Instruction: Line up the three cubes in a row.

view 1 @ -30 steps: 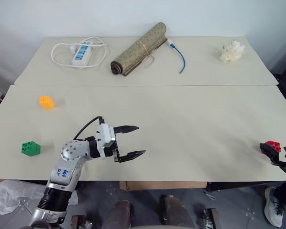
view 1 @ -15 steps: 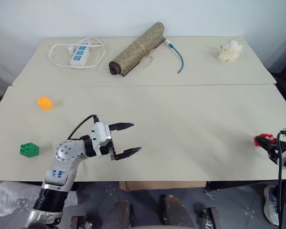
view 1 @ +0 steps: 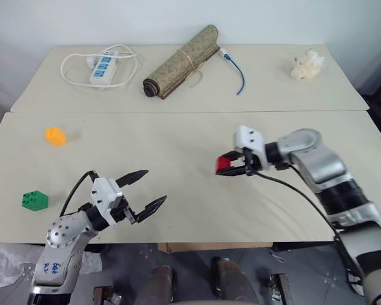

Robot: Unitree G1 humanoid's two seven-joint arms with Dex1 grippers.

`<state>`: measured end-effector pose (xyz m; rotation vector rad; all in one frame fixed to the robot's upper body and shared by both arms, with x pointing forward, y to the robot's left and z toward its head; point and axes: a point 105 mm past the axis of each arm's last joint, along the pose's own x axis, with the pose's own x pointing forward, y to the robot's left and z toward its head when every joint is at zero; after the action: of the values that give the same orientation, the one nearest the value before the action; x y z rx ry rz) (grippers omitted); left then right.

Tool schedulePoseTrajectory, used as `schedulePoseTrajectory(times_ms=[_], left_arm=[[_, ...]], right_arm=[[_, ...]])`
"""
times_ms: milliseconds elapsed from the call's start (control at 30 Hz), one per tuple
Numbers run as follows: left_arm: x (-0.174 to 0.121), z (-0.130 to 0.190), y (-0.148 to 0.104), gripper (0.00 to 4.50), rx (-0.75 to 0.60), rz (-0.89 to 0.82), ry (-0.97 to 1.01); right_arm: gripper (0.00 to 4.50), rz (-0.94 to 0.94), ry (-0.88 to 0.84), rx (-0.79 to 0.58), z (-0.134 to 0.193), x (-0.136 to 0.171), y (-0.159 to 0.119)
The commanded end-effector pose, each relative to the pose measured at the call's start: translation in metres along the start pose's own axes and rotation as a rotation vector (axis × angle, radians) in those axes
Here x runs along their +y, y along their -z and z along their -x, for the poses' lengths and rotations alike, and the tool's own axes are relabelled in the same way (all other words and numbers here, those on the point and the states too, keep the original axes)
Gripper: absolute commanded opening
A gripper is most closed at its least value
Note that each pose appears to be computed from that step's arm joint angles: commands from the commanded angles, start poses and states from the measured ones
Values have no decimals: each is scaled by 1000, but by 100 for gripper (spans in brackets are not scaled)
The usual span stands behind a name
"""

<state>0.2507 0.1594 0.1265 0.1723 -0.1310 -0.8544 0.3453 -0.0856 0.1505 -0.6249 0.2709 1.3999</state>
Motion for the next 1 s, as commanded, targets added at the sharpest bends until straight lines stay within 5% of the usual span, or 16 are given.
schedulePoseTrajectory(times_ms=[33,333,633,667,1000], left_arm=[[-2,5,-8,450,-5,-38,-24],[-4,15,-8,450,12,-46,-69],[2,26,-6,450,38,-65,-153],[3,28,-6,450,35,-62,-172],[29,105,-2,450,-63,-10,-754]], right_arm=[[151,71,-57,-31,-11,5,-13],[151,98,-133,-14,-31,13,-16],[448,101,-105,-27,-35,9,-19],[448,105,-88,-43,-32,7,-22],[448,206,-23,-591,25,11,-39]])
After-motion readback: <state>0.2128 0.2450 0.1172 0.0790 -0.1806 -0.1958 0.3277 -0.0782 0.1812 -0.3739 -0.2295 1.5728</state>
